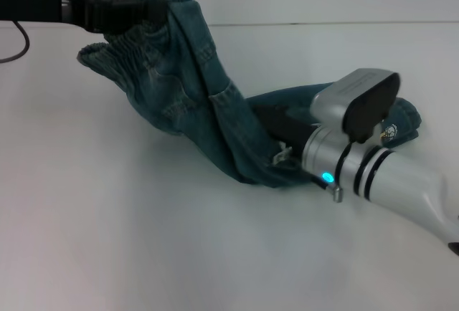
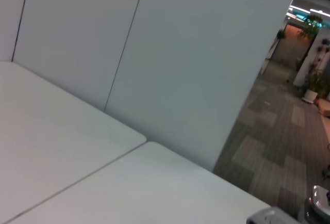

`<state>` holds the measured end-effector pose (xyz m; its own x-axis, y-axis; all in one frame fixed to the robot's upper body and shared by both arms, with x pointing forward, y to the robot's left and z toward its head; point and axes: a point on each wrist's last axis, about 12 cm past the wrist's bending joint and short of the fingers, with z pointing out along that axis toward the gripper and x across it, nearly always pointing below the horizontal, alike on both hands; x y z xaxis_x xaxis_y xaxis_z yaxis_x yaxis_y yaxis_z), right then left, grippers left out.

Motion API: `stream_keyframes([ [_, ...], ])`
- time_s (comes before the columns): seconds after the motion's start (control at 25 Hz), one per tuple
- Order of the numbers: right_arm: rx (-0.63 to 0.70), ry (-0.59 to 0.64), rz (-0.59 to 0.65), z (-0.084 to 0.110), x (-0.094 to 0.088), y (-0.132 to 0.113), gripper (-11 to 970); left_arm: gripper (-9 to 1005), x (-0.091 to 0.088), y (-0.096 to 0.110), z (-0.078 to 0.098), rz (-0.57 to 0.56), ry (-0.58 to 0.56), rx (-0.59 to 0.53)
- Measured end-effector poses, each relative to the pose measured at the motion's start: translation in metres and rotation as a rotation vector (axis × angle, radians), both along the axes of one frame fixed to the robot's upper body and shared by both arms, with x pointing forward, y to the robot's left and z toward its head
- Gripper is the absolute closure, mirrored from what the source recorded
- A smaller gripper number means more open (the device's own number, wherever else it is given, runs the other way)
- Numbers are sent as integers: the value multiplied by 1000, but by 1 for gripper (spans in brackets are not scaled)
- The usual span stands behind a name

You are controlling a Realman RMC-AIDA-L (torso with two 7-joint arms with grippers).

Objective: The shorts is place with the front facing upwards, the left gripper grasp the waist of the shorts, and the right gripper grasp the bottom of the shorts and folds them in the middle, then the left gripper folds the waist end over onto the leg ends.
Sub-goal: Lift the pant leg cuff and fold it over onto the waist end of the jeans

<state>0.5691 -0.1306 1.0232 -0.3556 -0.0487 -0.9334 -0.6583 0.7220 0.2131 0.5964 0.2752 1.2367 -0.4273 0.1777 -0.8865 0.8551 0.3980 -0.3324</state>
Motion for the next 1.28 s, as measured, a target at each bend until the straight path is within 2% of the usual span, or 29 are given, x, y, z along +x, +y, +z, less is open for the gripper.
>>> stream_keyframes([
  [0.24,-3,31,94,1,-12,26,926,921,1,3,4,5,-2,-20],
  [0.56,20,49,241,18,-24,77,927,921,3,7,6,25,6,-24],
  [0.8,-26,44,310,26,-31,101,926,922,4,9,5,36,10,-26],
  [0.92,-36,43,311,26,-31,103,926,922,3,9,4,40,12,-28],
  [1.04,-22,74,275,24,-29,95,926,922,3,10,2,47,11,-30],
  [1.28,32,154,139,10,-18,55,927,923,2,8,-5,38,37,-41],
])
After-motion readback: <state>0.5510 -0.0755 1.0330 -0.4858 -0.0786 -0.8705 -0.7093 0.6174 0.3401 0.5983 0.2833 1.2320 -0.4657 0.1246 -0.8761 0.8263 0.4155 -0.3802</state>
